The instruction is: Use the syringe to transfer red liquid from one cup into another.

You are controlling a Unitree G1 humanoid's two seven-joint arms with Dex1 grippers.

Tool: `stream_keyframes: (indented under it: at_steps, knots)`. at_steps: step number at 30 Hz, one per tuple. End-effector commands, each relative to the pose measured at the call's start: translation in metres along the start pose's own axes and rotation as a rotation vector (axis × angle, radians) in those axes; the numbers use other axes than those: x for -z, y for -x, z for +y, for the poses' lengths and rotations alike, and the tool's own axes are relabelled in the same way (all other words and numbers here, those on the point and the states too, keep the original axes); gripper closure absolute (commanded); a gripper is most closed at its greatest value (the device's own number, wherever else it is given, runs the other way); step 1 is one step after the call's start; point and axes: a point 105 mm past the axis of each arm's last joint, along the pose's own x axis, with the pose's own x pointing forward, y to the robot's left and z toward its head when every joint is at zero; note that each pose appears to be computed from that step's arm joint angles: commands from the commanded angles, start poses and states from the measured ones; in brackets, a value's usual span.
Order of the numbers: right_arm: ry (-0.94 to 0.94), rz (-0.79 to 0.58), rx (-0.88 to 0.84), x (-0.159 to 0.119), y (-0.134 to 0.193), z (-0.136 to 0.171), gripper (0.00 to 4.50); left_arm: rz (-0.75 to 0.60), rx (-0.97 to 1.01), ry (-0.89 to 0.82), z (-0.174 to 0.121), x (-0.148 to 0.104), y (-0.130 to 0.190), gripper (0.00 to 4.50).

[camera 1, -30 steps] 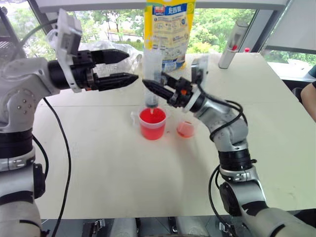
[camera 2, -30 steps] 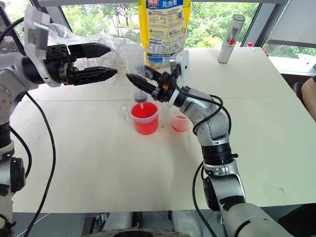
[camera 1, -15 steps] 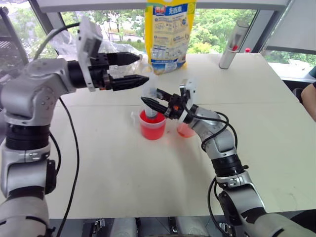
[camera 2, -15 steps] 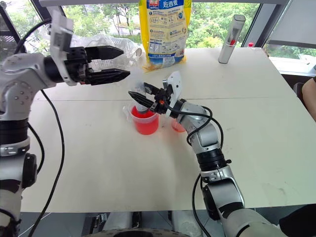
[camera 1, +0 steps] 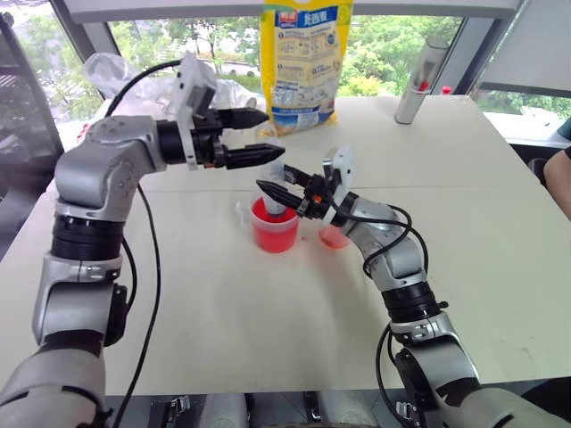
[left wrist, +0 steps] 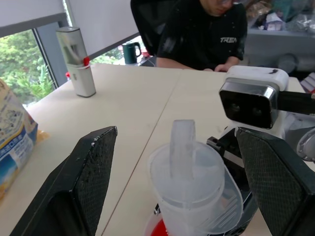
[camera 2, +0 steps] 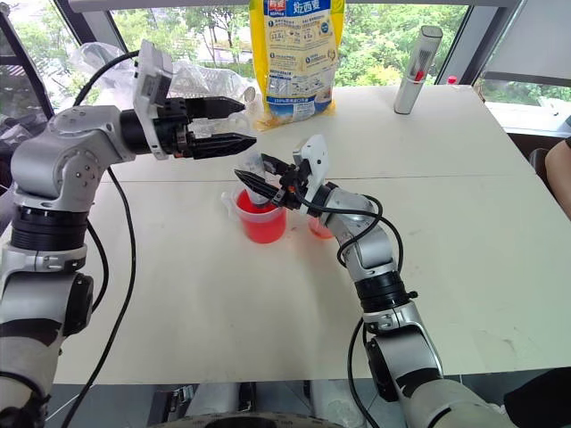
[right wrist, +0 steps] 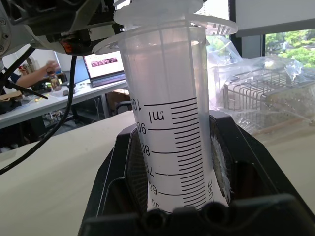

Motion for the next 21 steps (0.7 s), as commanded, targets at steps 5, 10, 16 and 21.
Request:
stream_keyframes:
  at_steps: [5,10,16,21]
  knots:
    - [0.046,-0.027,-0.019,-0.009,-0.002,0.005,3.1,-0.031,0.012,-0.033,-0.005,-0.016,0.002,3.47]
    - [0.049,-0.022,-0.022,-0.008,-0.002,0.005,3.1,-0.033,0.012,-0.018,-0.006,-0.017,0.005,4.44]
    - [0.038,0.023,-0.06,0.0,-0.003,0.01,3.1,-0.044,0.004,-0.031,-0.004,-0.023,0.002,4.44]
    - [0.03,0.056,-0.081,0.005,-0.001,0.014,3.1,-0.067,-0.007,-0.046,-0.001,-0.032,0.002,4.44]
